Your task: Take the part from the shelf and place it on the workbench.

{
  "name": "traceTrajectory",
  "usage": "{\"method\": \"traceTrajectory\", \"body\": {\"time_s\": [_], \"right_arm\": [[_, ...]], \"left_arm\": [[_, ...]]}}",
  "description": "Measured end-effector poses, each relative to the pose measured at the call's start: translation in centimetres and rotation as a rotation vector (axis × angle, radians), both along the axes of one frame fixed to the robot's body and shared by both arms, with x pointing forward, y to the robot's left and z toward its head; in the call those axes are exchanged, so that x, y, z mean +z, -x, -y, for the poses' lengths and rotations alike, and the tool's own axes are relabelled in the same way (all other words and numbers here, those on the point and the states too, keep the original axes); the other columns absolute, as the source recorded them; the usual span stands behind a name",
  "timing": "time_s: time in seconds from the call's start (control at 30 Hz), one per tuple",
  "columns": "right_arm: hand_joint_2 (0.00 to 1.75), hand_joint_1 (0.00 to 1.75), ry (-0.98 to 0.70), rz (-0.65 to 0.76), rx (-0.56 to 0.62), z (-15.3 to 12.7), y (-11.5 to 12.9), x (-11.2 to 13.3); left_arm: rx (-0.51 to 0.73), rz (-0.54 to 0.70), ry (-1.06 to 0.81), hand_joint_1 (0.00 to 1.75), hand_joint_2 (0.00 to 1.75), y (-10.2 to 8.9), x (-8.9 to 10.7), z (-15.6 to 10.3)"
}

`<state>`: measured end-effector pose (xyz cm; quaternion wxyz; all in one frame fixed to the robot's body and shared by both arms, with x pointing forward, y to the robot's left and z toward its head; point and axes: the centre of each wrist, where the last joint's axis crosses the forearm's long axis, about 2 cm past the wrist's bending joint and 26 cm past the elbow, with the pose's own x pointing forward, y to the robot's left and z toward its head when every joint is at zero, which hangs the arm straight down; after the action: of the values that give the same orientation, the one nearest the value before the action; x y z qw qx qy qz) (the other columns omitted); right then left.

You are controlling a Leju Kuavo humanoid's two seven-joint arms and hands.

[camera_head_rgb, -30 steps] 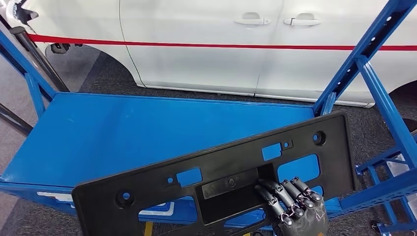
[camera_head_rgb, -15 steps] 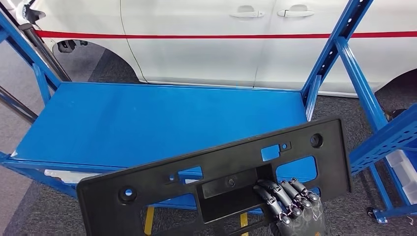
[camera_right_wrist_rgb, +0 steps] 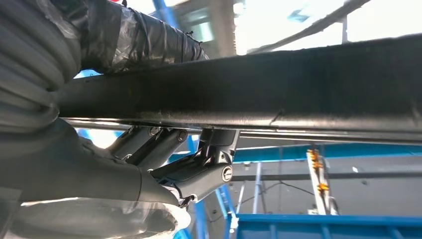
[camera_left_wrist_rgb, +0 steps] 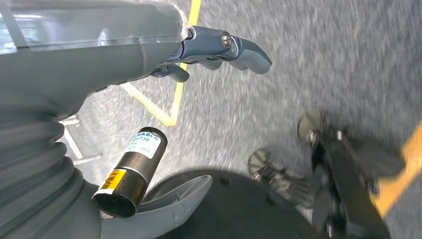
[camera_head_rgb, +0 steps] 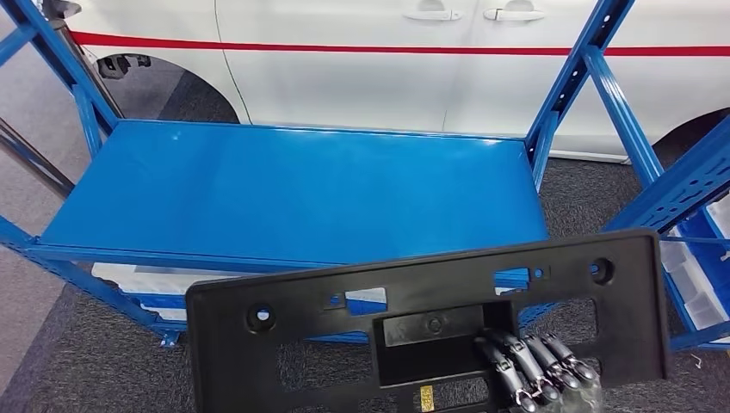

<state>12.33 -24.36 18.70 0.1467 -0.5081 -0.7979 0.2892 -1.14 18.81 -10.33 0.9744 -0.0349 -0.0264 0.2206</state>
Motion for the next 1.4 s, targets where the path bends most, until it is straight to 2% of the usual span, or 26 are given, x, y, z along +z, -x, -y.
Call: {"method": "traceTrajectory", "body": {"time_s": [0.17,0.33,0.73,1.4], "right_arm": [[1.75,1.75,-0.036,-0.013,-0.217,3.8,4.0,1.5],[1.75,1.75,0.026,-0.017,-0.328,5.1,6.0,3.1],[1.75,1.75,0.043,0.009,-0.377,5.5,6.8,4.3],[1.75,1.75,0.044,-0.021,-0.42,6.1,7.1,3.9]], "left_arm": [[-0.02,0.009,0.004,0.0,1.75,0.3,0.1,0.8],[-0.016,0.013,0.017,0.0,1.75,0.4,0.1,1.1],[-0.009,0.015,0.029,0.0,1.75,0.5,0.2,1.7],[-0.002,0.011,0.029,0.0,1.75,0.6,0.2,1.8]]}}
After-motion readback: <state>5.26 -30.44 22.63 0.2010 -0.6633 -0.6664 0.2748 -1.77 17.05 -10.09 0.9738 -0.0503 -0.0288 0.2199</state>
